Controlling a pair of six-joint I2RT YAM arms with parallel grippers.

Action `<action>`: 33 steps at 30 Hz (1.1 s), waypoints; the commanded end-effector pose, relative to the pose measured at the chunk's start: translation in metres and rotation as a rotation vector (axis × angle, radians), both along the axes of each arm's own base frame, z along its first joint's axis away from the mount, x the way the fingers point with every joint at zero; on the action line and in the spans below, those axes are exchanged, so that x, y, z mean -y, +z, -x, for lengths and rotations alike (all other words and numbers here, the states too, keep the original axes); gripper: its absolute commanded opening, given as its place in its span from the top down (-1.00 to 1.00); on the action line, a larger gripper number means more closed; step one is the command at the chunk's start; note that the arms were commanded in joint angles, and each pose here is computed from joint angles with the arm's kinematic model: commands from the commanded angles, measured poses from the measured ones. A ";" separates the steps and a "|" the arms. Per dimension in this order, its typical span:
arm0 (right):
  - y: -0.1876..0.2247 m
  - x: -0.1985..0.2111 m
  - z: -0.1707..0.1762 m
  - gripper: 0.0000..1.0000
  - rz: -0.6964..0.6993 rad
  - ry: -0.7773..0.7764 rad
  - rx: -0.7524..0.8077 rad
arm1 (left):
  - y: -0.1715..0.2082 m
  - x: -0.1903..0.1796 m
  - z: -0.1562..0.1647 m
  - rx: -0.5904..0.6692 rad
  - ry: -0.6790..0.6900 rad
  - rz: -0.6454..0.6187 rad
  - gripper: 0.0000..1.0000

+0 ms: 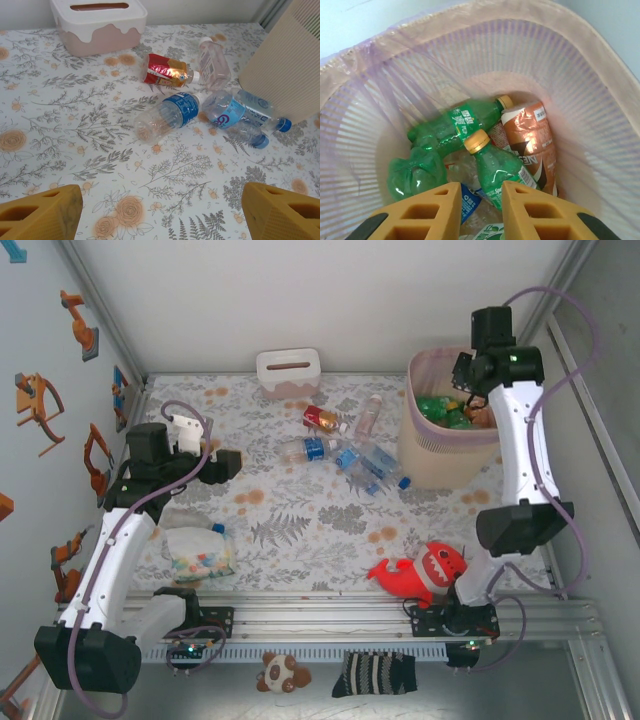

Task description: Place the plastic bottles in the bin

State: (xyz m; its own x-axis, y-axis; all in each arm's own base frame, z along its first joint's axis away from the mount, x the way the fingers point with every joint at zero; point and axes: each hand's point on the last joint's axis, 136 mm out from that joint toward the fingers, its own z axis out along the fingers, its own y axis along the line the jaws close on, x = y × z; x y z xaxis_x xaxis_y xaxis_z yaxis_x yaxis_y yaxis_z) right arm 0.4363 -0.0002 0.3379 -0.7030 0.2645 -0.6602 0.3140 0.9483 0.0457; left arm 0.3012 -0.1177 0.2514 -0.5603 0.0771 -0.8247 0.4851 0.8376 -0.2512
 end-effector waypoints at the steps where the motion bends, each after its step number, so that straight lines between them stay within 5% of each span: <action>1: -0.032 -0.002 0.016 0.48 0.068 0.112 -0.218 | -0.002 0.001 0.002 -0.008 -0.001 0.007 -0.65; 14: -0.069 0.005 0.036 0.74 0.120 0.153 -0.472 | -0.006 0.000 -0.001 -0.018 0.002 -0.002 -0.65; 19: -0.058 0.009 0.049 1.00 0.144 0.145 -0.467 | -0.007 0.001 -0.001 -0.026 0.001 -0.002 -0.65; 33: -0.071 0.019 0.066 1.00 0.179 0.143 -0.541 | -0.011 -0.001 -0.002 -0.038 0.008 -0.010 -0.65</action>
State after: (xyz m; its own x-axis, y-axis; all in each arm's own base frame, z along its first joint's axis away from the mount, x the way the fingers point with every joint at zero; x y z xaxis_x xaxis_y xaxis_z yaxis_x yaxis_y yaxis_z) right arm 0.3797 -0.0111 0.2795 -0.9507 0.0725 -0.3015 0.1388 0.9690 -0.2046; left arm 0.3050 -0.1174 0.2434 -0.5816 0.0799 -0.8095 0.4751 0.8412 -0.2583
